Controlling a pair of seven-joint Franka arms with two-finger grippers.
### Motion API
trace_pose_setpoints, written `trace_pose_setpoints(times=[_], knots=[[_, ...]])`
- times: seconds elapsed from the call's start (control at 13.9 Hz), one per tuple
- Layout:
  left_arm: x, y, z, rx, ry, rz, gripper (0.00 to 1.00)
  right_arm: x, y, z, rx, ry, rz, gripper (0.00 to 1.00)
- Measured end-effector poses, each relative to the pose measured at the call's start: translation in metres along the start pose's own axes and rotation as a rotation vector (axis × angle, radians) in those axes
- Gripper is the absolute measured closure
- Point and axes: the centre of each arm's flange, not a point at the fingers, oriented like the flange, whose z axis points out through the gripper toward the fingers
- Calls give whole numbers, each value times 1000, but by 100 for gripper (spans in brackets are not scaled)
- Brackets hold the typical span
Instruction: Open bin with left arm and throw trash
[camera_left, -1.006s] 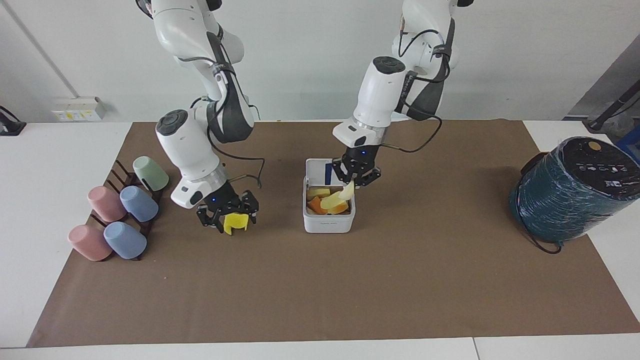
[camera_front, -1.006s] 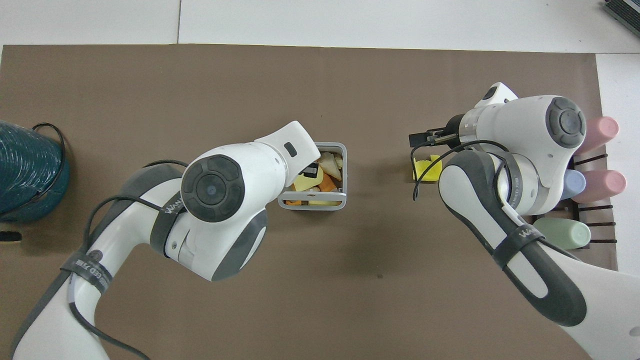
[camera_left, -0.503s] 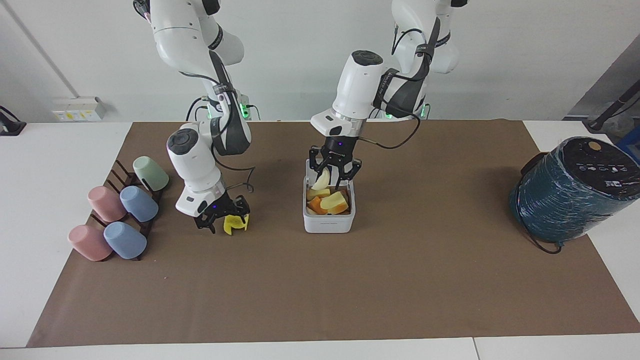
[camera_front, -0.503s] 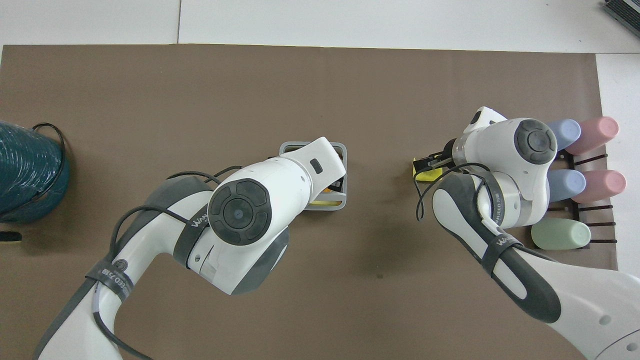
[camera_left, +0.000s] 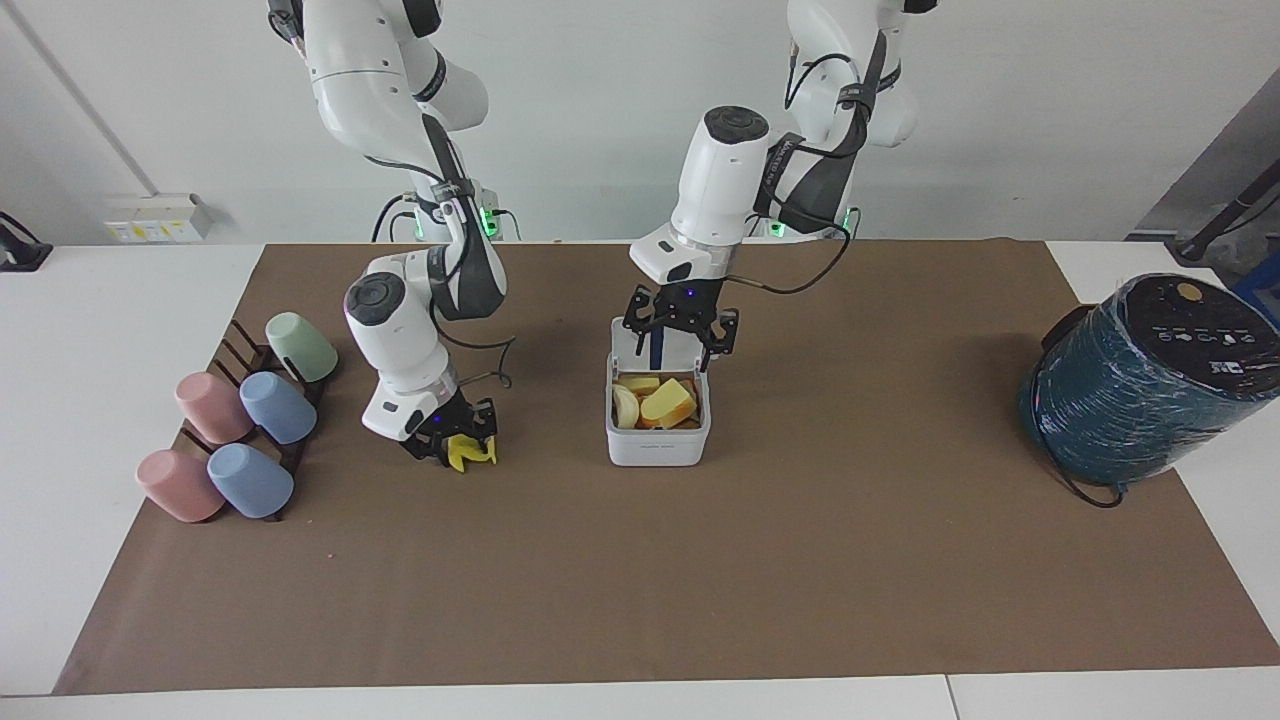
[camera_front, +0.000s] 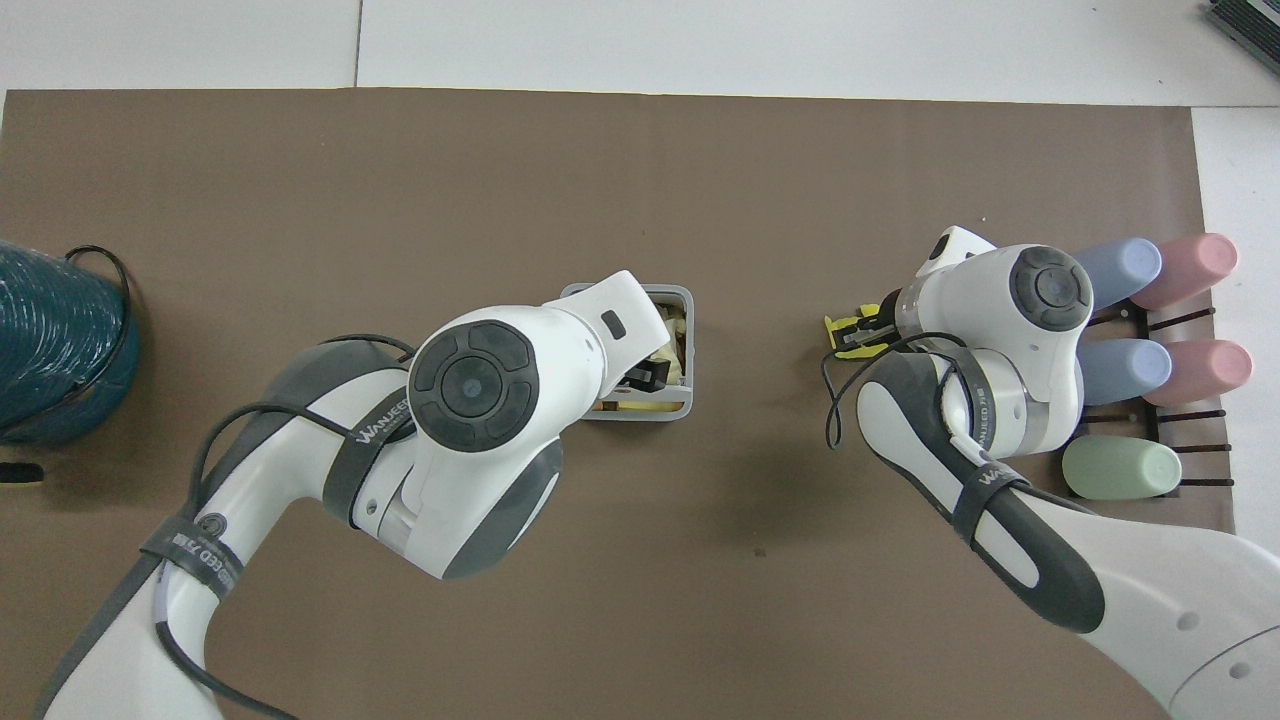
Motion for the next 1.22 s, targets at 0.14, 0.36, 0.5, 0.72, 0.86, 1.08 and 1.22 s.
trace_pose_setpoints(times=[0.14, 0.36, 0.5, 0.72, 0.86, 1.08, 1.22], knots=[[3, -32, -4, 30, -53, -46, 0, 3, -3, -4, 5, -14, 32, 73], [16, -97, -18, 56, -60, -145, 0, 20, -10, -36, 16, -39, 96, 96], [19, -143, -34, 72, -68, -200, 0, 37, -22, -78, 28, -41, 145, 96], [13, -202, -64, 89, -87, -214, 0, 57, -67, -138, 141, -10, 278, 96], [6, -245, -90, 97, -88, -196, 0, 65, -98, -152, 236, 12, 372, 96], [-7, -288, -120, 106, -90, -204, 0, 71, -157, -152, 290, 51, 457, 96], [-9, -302, -133, 117, -77, -210, 0, 68, -202, -148, 310, 53, 499, 96]])
